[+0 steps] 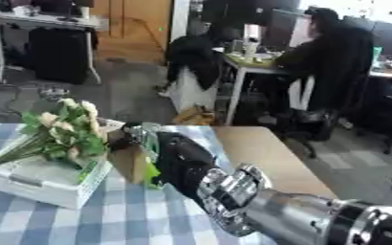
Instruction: Pick up objects on the table and place them in the box.
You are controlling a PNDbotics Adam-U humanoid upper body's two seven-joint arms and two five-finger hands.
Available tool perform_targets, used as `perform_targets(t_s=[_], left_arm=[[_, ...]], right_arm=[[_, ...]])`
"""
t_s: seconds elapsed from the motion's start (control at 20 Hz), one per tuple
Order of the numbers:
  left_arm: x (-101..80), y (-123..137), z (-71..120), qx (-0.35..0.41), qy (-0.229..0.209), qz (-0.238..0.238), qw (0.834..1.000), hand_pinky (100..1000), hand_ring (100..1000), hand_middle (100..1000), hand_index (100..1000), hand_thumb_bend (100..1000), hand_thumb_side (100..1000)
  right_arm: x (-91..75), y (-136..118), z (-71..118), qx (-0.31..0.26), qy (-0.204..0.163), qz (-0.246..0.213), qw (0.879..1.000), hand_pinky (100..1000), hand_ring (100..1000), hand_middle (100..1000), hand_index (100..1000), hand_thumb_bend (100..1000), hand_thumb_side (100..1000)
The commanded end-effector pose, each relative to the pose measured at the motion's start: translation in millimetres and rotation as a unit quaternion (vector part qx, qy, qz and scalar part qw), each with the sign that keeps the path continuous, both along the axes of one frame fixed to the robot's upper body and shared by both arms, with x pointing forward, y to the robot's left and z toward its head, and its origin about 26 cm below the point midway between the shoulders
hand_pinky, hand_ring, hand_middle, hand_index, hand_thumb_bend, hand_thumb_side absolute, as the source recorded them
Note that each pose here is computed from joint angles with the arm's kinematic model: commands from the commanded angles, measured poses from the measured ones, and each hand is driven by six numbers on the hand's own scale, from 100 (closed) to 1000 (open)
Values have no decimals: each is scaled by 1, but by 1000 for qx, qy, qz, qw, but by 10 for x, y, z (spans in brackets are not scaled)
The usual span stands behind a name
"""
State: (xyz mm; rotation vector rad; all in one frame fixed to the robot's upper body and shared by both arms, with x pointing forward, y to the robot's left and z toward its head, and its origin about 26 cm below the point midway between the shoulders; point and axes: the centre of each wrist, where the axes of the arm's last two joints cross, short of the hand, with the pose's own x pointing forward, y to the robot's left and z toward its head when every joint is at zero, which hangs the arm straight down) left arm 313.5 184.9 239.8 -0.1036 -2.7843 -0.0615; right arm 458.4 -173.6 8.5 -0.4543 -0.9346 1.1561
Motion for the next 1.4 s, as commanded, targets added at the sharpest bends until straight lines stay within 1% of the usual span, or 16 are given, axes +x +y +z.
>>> perform_targets(t_s=[0.05,0.25,0.4,0.55,0.6,0.65,0.7,0.75,0.8,0.9,0.95,1.05,1.1,1.2,1.3,1.4], left_arm=[[-22,-6,58,0,-11,0,1000,697,822,772,857,100,803],[-23,-8,54,0,-10,-1,1000,697,821,771,857,100,802],[-23,-11,52,0,-9,-2,1000,697,821,771,857,100,802],[-24,-15,52,1,-9,-3,1000,697,820,771,856,100,802],[-24,-17,54,0,-10,-4,1000,697,820,771,856,100,802],[-24,-18,56,0,-10,-4,1000,697,820,771,856,100,802],[-24,-21,59,-1,-11,-5,1000,697,820,771,856,100,802],[-23,-22,61,-2,-12,-5,1000,697,820,771,856,100,803],[-23,-25,64,-2,-12,-6,1000,697,820,771,856,100,803],[-23,-32,71,-3,-14,-7,1000,697,820,771,856,100,803],[-23,-34,73,-4,-15,-7,1000,697,820,771,856,100,803],[-23,-36,77,-4,-15,-8,1000,696,819,771,856,100,803],[-23,-50,91,-7,-19,-11,1000,696,819,771,856,100,804],[-22,-75,122,-13,-25,-15,999,697,819,771,857,100,805],[-22,-97,153,-19,-33,-19,999,697,819,771,857,100,806],[-21,-111,177,-26,-38,-22,999,696,819,771,857,100,807]], right_arm=[[148,-136,304,-1,-37,-7,999,100,100,100,261,100,737],[239,-126,536,4,-77,-2,997,100,100,100,261,100,754],[295,-68,720,7,-116,14,993,100,100,100,261,100,760],[330,6,889,3,-169,32,985,100,100,100,264,100,800],[340,66,999,0,-218,46,975,100,100,100,265,100,819],[337,102,1039,-1,-256,54,965,100,100,100,267,100,833],[335,149,1100,1,-305,65,950,100,100,100,265,100,837],[329,170,1106,3,-339,71,938,100,100,100,257,100,847],[327,197,1132,9,-378,81,922,100,100,100,254,100,852],[324,219,1122,20,-429,97,898,100,100,100,244,100,864],[323,217,1100,26,-445,103,889,100,100,100,242,100,865],[325,204,1054,32,-461,111,880,100,100,100,241,100,889],[330,245,1125,43,-489,136,861,100,100,100,244,100,898],[331,246,1173,63,-531,177,826,100,100,100,250,100,911],[335,220,1176,79,-559,214,797,100,100,100,261,100,921],[333,183,1138,89,-574,247,775,100,100,100,264,100,928]])
